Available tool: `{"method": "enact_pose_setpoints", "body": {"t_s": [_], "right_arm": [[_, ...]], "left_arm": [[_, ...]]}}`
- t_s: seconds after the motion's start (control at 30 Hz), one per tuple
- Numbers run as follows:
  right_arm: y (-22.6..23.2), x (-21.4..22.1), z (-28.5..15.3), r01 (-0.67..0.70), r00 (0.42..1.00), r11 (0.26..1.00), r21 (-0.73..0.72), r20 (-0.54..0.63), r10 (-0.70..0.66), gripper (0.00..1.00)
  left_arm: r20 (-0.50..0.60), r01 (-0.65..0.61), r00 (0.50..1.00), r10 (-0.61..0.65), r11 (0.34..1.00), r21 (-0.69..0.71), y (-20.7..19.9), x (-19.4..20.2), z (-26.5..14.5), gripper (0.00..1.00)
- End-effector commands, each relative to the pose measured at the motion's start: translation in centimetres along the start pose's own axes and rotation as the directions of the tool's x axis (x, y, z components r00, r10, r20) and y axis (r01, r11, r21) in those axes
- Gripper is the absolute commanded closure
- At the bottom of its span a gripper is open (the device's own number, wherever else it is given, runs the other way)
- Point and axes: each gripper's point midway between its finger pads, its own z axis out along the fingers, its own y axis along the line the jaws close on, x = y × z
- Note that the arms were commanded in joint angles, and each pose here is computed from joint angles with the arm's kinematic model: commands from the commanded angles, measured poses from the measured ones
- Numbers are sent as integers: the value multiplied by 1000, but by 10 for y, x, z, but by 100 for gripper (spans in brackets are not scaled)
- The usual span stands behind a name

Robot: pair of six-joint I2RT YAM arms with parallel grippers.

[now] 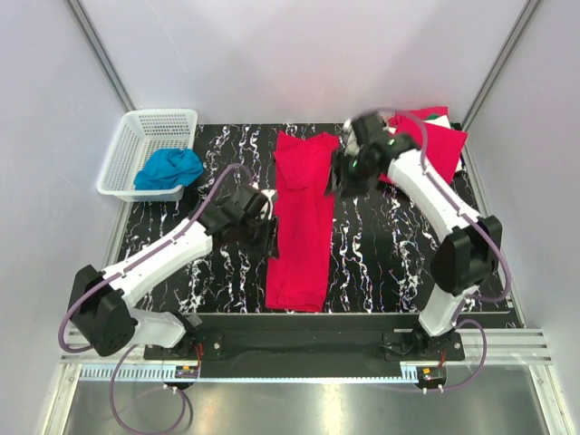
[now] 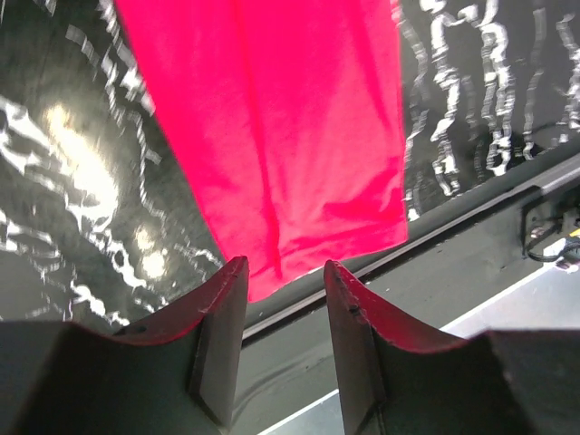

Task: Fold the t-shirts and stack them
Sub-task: Fold the tshirt

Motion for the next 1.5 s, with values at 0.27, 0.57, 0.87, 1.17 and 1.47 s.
{"method": "enact_pose_setpoints", "body": {"t_s": [0.27, 0.57, 0.87, 1.17, 1.47], "right_arm": [[14, 171, -37, -163, 967, 984, -78, -209, 144, 42], [23, 222, -49, -299, 924, 947, -120, -284, 256, 40], [16, 260, -36, -410, 884, 887, -213, -331, 329, 38], [12, 269, -11, -424, 888, 858, -290, -318, 332, 37], [4, 279, 13, -457, 875, 836, -302, -320, 363, 36]], "left_arm": [[-99, 131, 987, -126, 991, 39, 45, 74, 14, 56], [-175, 170, 973, -150, 980, 104, 30, 79, 20, 53], [-214, 257, 953, -213, 944, 207, 17, 91, 32, 52], [-207, 296, 944, -256, 935, 193, 23, 97, 44, 52], [-215, 284, 946, -244, 941, 182, 26, 101, 45, 51]]}}
